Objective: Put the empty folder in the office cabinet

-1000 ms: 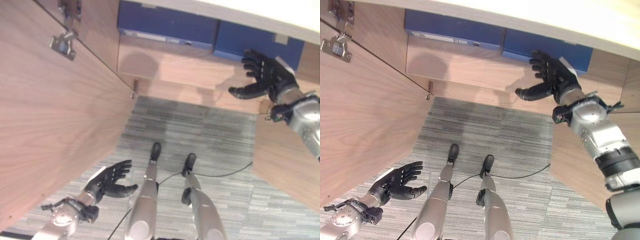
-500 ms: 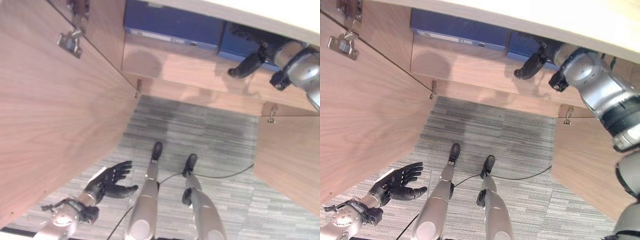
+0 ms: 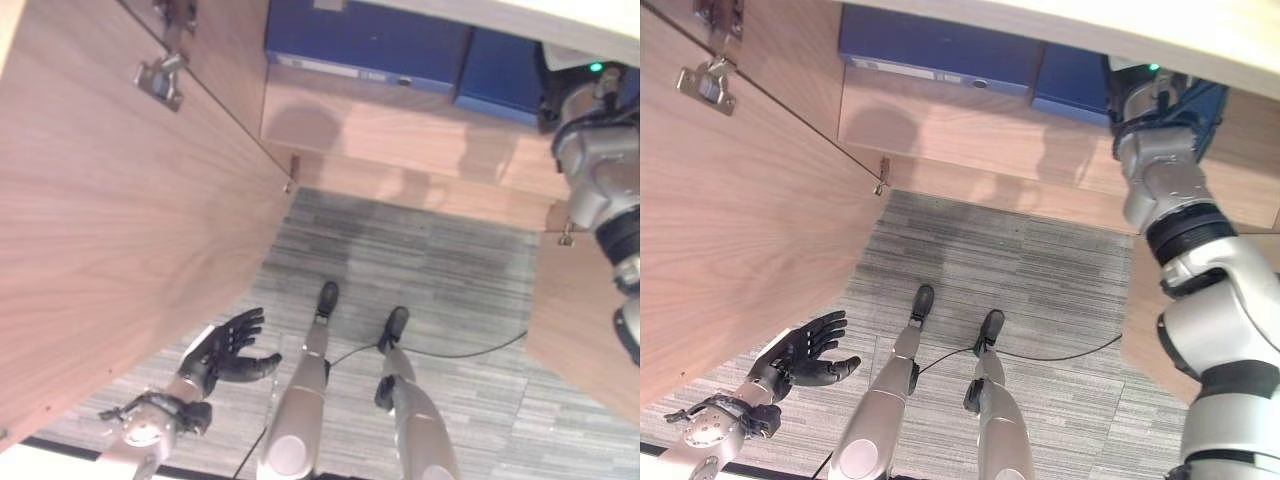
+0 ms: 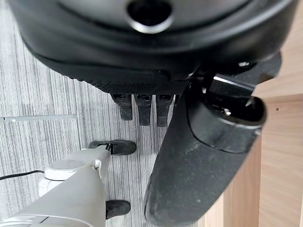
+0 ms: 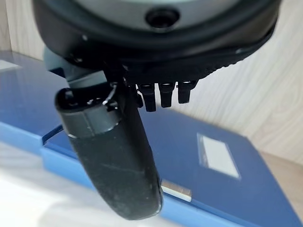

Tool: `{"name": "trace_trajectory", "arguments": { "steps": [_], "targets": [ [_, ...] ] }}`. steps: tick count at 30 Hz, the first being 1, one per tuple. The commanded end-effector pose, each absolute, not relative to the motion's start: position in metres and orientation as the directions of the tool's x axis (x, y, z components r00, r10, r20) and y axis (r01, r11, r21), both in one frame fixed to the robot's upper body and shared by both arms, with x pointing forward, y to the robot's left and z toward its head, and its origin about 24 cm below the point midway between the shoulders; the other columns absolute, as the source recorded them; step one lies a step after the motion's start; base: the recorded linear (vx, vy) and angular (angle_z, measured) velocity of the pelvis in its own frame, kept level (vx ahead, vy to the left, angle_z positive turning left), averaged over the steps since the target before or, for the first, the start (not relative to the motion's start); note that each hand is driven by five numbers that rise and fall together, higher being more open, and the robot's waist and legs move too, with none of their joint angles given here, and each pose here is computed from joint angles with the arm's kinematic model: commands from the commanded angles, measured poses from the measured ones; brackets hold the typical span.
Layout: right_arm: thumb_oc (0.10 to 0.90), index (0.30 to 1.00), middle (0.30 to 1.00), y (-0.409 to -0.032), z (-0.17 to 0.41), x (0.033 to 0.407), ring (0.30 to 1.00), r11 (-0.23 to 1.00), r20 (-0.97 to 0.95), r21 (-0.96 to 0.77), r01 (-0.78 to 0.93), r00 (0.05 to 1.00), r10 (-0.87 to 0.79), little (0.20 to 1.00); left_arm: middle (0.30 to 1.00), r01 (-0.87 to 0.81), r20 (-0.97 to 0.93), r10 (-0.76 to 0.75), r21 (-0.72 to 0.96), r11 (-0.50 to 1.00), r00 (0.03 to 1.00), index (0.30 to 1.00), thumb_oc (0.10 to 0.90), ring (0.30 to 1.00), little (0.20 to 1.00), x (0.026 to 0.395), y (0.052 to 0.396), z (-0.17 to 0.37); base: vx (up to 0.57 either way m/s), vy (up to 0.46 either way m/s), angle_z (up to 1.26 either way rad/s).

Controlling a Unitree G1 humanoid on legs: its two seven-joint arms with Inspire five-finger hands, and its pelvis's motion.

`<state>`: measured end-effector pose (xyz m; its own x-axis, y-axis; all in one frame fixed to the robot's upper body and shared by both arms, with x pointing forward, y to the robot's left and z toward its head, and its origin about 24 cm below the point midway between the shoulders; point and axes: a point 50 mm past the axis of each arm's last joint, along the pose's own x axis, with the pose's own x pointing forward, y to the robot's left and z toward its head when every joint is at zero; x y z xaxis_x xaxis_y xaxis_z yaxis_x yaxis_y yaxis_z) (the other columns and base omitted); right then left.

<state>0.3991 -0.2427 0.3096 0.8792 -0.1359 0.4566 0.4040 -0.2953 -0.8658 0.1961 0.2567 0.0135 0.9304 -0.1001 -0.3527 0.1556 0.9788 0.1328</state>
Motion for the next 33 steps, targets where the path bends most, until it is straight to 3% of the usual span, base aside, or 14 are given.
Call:
{"name": "trace_trajectory", "arguments": {
  "steps": [1,6,9,15,23,24,27,28,29,30,31,33],
  "targets": [
    [0.800,0.900,0.900,-0.264,0.360,0.381,0.900,-0.437,0.622,-0.744,0.505,0.763,-0.177,0.900,0.900,0.205,-0.348,-0.145,0.142,0.968,0.926,0.900,0.800,0.900,0.900,0.177,0.247,0.013,-0.01,-0.007,0.10],
    [0.800,0.900,0.900,-0.279,0.378,0.364,0.900,-0.661,0.705,-0.567,0.491,0.704,-0.083,0.900,0.900,0.213,-0.333,-0.155,0.144,0.966,0.930,0.900,0.800,0.900,0.900,0.177,0.245,0.014,-0.01,0.000,0.10],
    [0.800,0.900,0.900,-0.267,0.396,0.350,0.900,-0.544,0.792,-0.517,0.661,0.611,-0.011,0.900,0.900,0.198,-0.335,-0.142,0.136,0.971,0.931,0.900,0.800,0.900,0.900,0.178,0.243,0.009,0.00,0.000,0.00],
    [0.800,0.900,0.900,-0.258,0.387,0.344,0.900,-0.507,0.803,-0.491,0.708,0.594,0.051,0.900,0.900,0.192,-0.332,-0.138,0.137,0.972,0.933,0.900,0.800,0.900,0.900,0.177,0.244,0.008,0.00,-0.001,0.01],
    [0.800,0.900,0.900,-0.252,0.377,0.332,0.900,-0.372,0.870,-0.417,0.829,0.483,0.100,0.900,0.900,0.190,-0.324,-0.132,0.152,0.970,0.937,0.900,0.800,0.900,0.900,0.175,0.243,0.007,0.00,0.000,0.00],
    [0.800,0.900,0.900,-0.245,0.377,0.328,0.900,-0.325,0.892,-0.382,0.865,0.437,0.115,0.900,0.900,0.181,-0.317,-0.125,0.153,0.971,0.940,0.900,0.800,0.900,0.900,0.177,0.242,0.007,0.00,0.000,0.00],
    [0.800,0.900,0.900,-0.242,0.371,0.324,0.900,-0.248,0.900,-0.383,0.890,0.420,0.115,0.900,0.900,0.176,-0.315,-0.119,0.159,0.971,0.942,0.900,0.800,0.900,0.900,0.178,0.242,0.007,0.00,0.000,0.00],
    [0.800,0.900,0.900,-0.236,0.367,0.323,0.900,-0.187,0.893,-0.406,0.895,0.432,0.124,0.900,0.900,0.170,-0.316,-0.114,0.155,0.973,0.942,0.900,0.800,0.900,0.900,0.177,0.242,0.007,0.00,0.010,-0.06],
    [0.800,0.900,0.900,-0.222,0.357,0.322,0.900,-0.041,0.870,-0.473,0.880,0.474,0.132,0.900,0.900,0.152,-0.318,-0.098,0.151,0.977,0.943,0.900,0.800,0.900,0.900,0.178,0.244,0.006,0.02,0.005,-0.07],
    [0.800,0.900,0.900,-0.223,0.356,0.321,0.900,-0.040,0.870,-0.476,0.879,0.477,0.127,0.900,0.900,0.154,-0.320,-0.097,0.155,0.976,0.942,0.900,0.800,0.900,0.900,0.177,0.245,0.006,0.03,-0.001,-0.01],
    [0.800,0.900,0.900,-0.212,0.341,0.316,0.900,0.132,0.846,-0.532,0.837,0.516,0.136,0.900,0.900,0.122,-0.330,-0.068,0.146,0.982,0.942,0.900,0.800,0.900,0.900,0.176,0.245,0.003,0.00,0.000,0.00],
    [0.800,0.900,0.900,-0.213,0.332,0.309,0.900,0.173,0.833,-0.552,0.816,0.535,0.137,0.900,0.900,0.118,-0.346,-0.058,0.156,0.981,0.936,0.900,0.800,0.900,0.900,0.174,0.247,0.000,0.01,-0.005,0.02]
  ]
}}
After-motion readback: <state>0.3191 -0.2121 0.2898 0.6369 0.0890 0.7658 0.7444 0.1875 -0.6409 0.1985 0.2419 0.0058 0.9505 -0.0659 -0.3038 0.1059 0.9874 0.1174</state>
